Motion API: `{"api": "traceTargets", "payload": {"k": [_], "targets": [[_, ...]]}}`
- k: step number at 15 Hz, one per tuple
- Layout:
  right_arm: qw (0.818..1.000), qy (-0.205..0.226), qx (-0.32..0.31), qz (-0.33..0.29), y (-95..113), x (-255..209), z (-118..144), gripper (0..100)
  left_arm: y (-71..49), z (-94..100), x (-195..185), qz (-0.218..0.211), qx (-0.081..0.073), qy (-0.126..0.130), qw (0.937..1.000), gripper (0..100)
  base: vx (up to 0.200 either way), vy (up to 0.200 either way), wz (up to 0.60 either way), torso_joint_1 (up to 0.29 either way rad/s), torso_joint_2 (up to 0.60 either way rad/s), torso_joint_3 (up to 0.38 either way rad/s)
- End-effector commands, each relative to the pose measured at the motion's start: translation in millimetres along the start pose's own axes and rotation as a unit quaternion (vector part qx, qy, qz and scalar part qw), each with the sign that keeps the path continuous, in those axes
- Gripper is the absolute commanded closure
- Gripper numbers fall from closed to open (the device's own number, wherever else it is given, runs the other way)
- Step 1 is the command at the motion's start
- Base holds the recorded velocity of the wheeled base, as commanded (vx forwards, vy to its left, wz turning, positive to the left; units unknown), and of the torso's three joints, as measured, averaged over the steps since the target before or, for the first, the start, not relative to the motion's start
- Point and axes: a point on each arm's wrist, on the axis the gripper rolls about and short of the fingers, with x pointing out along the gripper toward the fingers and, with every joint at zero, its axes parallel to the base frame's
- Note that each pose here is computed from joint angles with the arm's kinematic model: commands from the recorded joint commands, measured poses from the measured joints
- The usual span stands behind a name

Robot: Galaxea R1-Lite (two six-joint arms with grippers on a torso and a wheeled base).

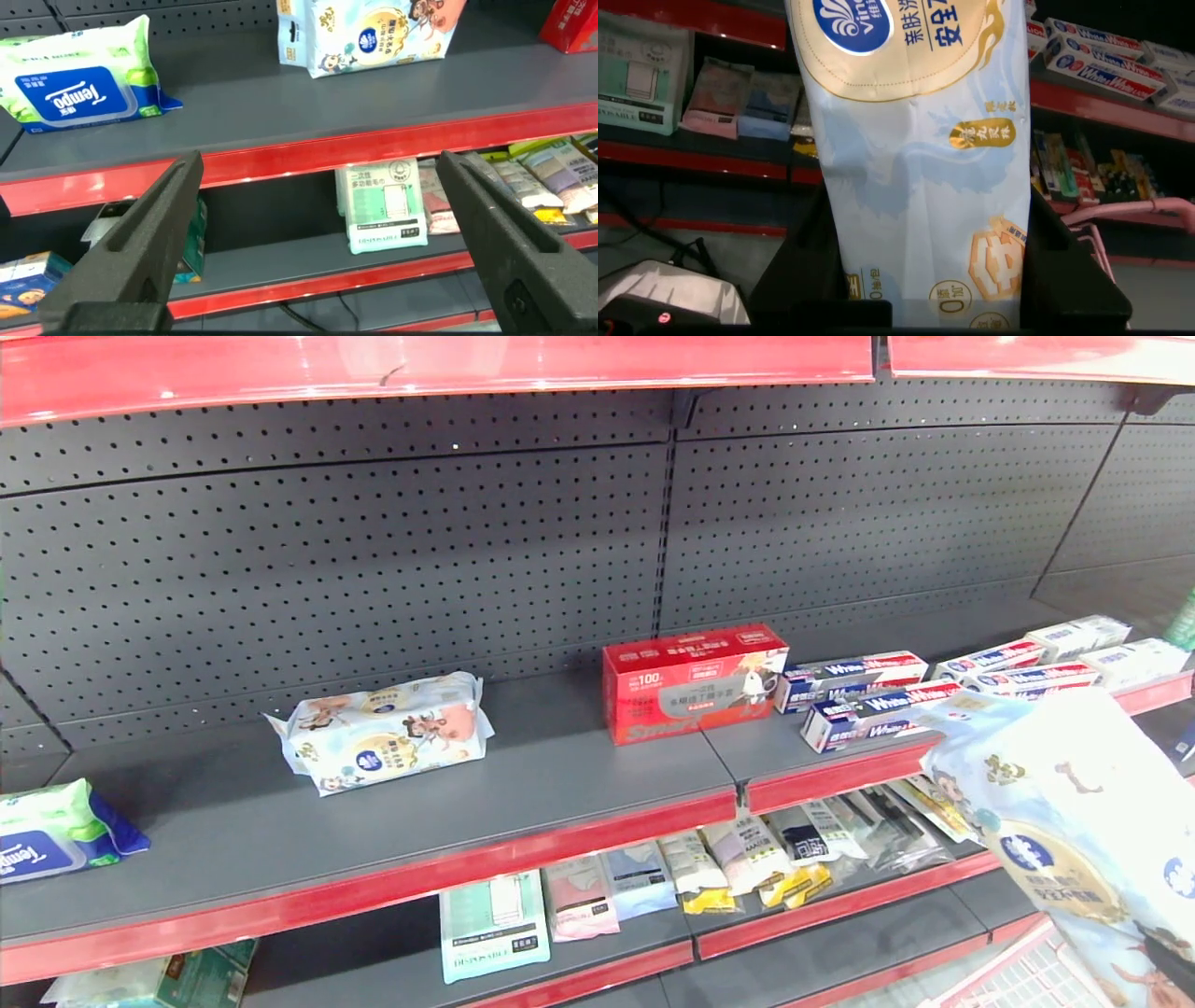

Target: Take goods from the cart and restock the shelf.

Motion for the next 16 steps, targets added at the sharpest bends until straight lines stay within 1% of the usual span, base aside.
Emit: {"api": "traceTargets", "payload": {"k": [1,3,4,5,6,7,8,9,10,11,12,13,14,15,16], "targets": [[1.000,0.020,0.000,0.001,-2,8,3,100,0.0,0.1,0,-0.001,0.018,-0.001,0.9998,0,0.000,0.000,0.60,0.007,0.00,0.002],[1.000,0.029,0.000,-0.007,-3,10,3,100,0.0,1.6,0,-0.001,0.019,-0.004,0.9998,0,0.000,0.000,0.60,0.002,0.00,-0.002],[1.000,0.027,0.000,-0.009,-3,9,3,100,1.3,40.3,-4,-0.002,0.008,-0.024,0.9997,0,0.000,0.000,0.00,0.000,0.00,0.000],[1.000,0.025,0.002,-0.013,-3,9,4,100,2.3,85.0,8,-0.008,-0.038,-0.010,0.9992,0,0.000,0.000,0.00,0.000,0.00,0.000],[1.000,0.024,0.002,-0.016,-3,8,4,100,2.6,113.0,19,-0.017,-0.079,-0.007,0.9967,0,0.000,0.000,0.00,0.000,0.00,0.000],[1.000,0.018,0.003,-0.017,-3,6,4,100,2.6,136.2,37,-0.022,-0.098,0.011,0.9949,0,0.000,0.000,0.00,0.000,0.00,0.000],[1.000,0.010,0.005,-0.019,-3,4,5,100,2.2,138.1,55,-0.020,-0.098,0.044,0.9941,0,0.000,0.000,0.00,0.000,0.00,0.000],[1.000,0.001,0.005,-0.023,-3,1,4,100,1.8,135.1,74,-0.016,-0.097,0.086,0.9914,0,0.000,0.000,0.00,0.000,0.00,0.000],[1.000,-0.003,0.006,-0.024,-3,-1,4,100,1.6,132.9,88,-0.012,-0.097,0.115,0.9886,0,0.000,0.000,0.00,0.000,0.00,0.000],[1.000,-0.003,0.006,-0.024,-3,-1,4,100,1.6,132.9,88,-0.012,-0.097,0.115,0.9886,0,0.000,0.000,0.00,0.000,0.00,0.000],[0.999,-0.016,0.006,-0.030,-3,-5,5,100,1.0,129.5,149,-0.002,-0.093,0.200,0.9753,0,0.000,0.000,0.00,0.000,0.00,0.000],[0.999,-0.019,0.006,-0.032,-4,-5,8,100,0.4,124.0,170,-0.006,-0.077,0.222,0.9720,0,0.000,0.000,0.00,0.000,0.00,0.000],[0.999,-0.015,0.010,-0.029,-4,-4,9,100,1.5,115.8,191,-0.017,-0.043,0.235,0.9709,0,0.000,0.000,0.00,0.000,0.00,0.000],[0.999,-0.013,0.015,-0.029,-6,-2,11,100,3.8,109.9,204,-0.031,-0.023,0.241,0.9698,0,0.000,0.000,0.00,0.000,0.00,0.000],[0.999,-0.010,0.024,-0.032,-7,-1,14,100,12.7,100.7,229,-0.095,0.018,0.237,0.9668,0,0.000,0.000,0.00,0.000,0.00,0.000]]}}
